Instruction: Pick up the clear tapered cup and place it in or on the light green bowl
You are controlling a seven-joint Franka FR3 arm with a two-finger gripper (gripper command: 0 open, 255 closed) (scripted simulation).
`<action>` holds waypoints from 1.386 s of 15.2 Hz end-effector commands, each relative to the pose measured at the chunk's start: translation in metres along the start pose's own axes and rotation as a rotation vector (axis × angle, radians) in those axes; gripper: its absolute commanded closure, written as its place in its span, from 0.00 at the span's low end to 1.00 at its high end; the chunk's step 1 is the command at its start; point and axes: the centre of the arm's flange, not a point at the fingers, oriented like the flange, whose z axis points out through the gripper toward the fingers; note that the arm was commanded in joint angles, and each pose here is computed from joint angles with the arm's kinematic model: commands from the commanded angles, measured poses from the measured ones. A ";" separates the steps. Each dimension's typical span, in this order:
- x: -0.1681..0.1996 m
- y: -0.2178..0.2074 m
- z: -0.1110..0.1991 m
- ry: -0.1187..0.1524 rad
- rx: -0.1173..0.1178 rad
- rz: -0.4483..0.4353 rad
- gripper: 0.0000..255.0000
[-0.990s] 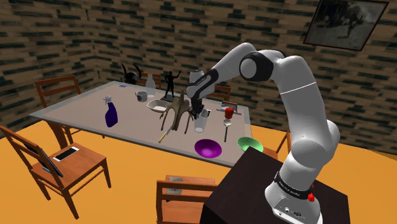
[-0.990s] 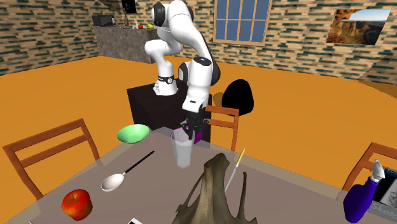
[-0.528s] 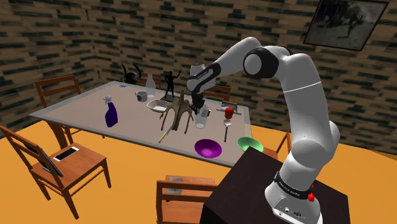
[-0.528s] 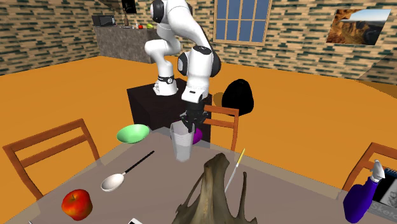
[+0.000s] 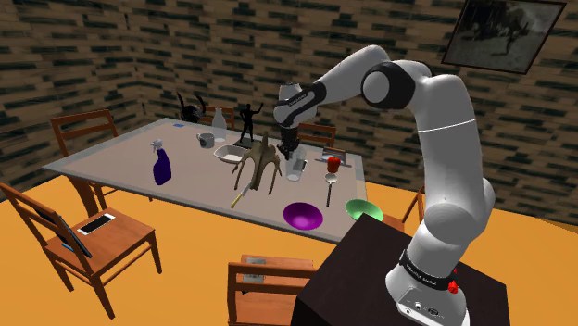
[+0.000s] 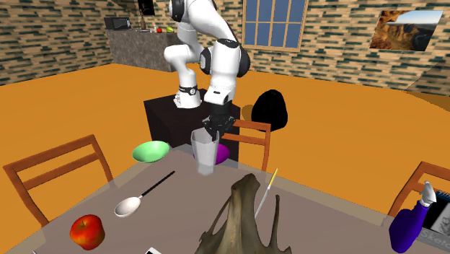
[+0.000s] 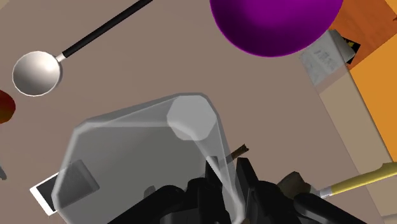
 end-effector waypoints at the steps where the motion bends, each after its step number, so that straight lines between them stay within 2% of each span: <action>1: -0.019 0.009 -0.005 0.000 0.000 0.000 1.00; 21: -0.251 0.132 -0.024 0.000 0.000 0.000 1.00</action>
